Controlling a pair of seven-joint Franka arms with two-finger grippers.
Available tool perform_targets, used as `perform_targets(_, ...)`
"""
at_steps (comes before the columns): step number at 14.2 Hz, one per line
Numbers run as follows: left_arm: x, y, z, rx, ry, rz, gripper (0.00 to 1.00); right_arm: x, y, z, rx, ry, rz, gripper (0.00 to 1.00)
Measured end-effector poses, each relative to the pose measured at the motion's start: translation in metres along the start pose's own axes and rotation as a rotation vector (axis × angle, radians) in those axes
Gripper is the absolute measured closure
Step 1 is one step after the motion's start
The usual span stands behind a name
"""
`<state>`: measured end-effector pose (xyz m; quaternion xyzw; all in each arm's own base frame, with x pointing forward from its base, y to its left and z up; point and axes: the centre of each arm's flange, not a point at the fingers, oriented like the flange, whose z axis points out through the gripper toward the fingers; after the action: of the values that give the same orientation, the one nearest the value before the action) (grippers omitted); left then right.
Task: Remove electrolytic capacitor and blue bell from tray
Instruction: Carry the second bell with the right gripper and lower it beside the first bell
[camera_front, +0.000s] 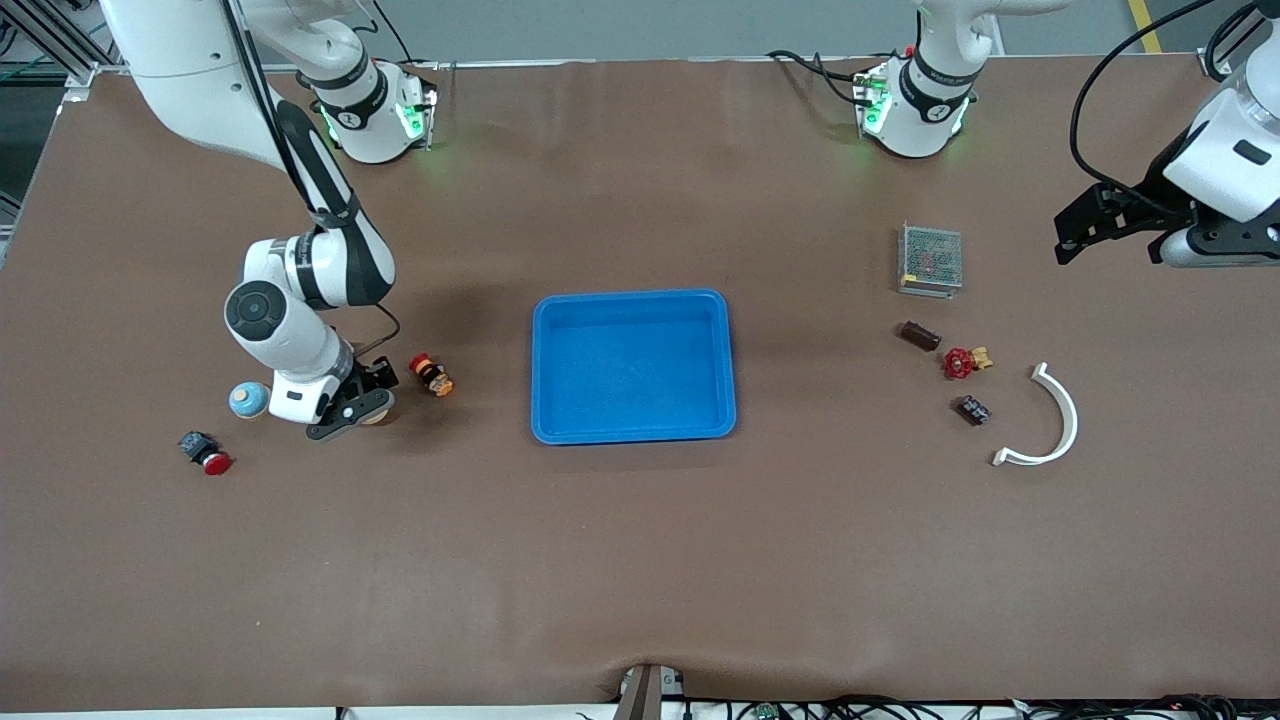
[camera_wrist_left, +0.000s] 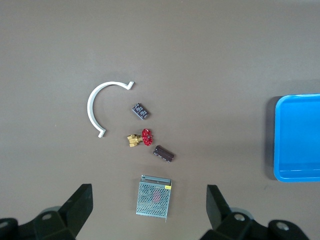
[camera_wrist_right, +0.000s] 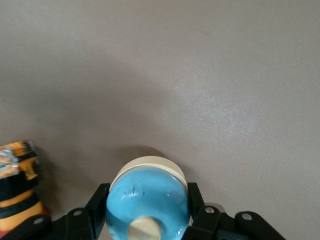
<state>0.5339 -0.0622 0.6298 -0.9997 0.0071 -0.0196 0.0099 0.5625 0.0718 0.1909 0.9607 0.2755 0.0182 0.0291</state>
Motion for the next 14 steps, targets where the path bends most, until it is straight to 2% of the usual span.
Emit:
perform_targets(9, 0.000, 0.001, 0.001, 0.000, -0.005, 0.001, 0.00, 0.000, -0.001, 0.015, -0.013, 0.019, -0.009, 0.33)
perform_targets(11, 0.000, 0.001, 0.001, 0.000, -0.005, 0.001, 0.00, 0.000, -0.001, 0.016, -0.014, 0.020, -0.009, 0.18)
perform_targets(12, 0.000, 0.001, 0.001, 0.000, -0.005, 0.001, 0.00, 0.000, 0.000, 0.017, -0.014, 0.020, -0.008, 0.07)
perform_targets(13, 0.000, 0.001, 0.001, 0.000, -0.005, 0.001, 0.00, -0.001, 0.001, 0.016, -0.015, 0.020, -0.005, 0.01)
perform_targets(14, 0.000, 0.001, 0.001, 0.000, -0.005, 0.001, 0.00, -0.001, 0.003, 0.016, -0.016, 0.022, -0.003, 0.01)
